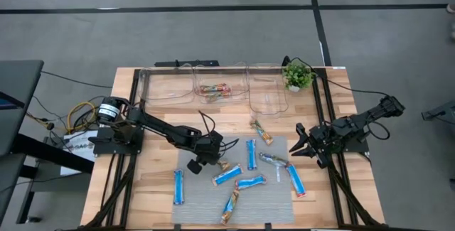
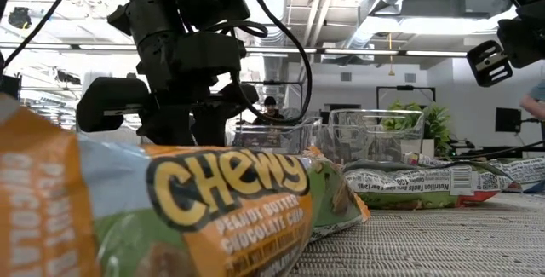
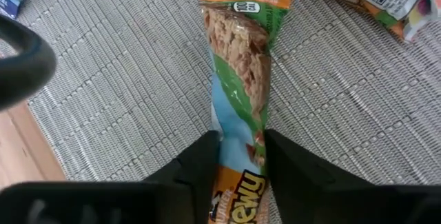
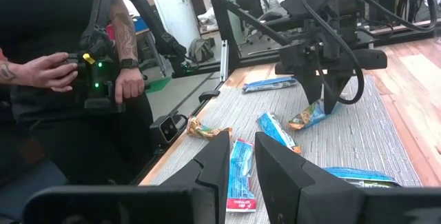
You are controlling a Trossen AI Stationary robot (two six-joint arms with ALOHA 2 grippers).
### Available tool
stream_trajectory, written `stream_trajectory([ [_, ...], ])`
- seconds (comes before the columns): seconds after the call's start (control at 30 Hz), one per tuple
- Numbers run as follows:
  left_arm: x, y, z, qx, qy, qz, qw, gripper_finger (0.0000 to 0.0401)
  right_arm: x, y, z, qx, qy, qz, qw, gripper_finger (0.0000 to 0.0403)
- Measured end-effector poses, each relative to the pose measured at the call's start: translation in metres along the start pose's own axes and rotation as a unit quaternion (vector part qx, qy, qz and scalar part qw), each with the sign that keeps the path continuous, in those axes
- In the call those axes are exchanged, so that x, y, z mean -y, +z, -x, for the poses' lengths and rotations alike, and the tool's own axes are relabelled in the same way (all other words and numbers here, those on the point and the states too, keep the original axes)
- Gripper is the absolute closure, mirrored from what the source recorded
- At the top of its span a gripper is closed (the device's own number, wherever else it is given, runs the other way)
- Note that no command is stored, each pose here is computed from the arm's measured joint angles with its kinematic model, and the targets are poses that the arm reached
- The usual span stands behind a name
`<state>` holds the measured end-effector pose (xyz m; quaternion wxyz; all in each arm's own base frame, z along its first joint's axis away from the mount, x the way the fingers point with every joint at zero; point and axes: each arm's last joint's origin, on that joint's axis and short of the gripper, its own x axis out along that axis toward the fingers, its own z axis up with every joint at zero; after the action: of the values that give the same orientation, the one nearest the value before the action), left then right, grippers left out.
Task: Pick and place Granola Bars by type
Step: Put the yellow granola bar into the right transparent bin
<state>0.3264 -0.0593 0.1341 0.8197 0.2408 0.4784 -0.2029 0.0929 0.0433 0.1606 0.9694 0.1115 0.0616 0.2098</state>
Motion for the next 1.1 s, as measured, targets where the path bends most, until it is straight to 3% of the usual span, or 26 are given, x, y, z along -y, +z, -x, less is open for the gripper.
stream_trajectory([
  [0.27,0.0,0.0,0.0,-0.002,0.001,0.031,1.0,0.0336,0.0,0.0,0.0,0.0,0.0,0.0,1.0,0.0341],
  [0.77,-0.008,0.013,0.045,0.076,0.027,0.12,0.99,0.0338,0.0,0.0,0.0,0.0,0.0,0.0,1.0,0.0341],
  [0.93,-0.019,0.022,0.073,0.163,0.026,0.194,0.967,0.0338,0.0,0.0,0.0,0.0,0.0,0.0,1.0,0.0341],
  [1.1,-0.034,0.031,0.102,0.272,0.007,0.263,0.926,0.0338,0.0,0.0,0.0,0.0,0.0,0.0,1.0,0.0341],
])
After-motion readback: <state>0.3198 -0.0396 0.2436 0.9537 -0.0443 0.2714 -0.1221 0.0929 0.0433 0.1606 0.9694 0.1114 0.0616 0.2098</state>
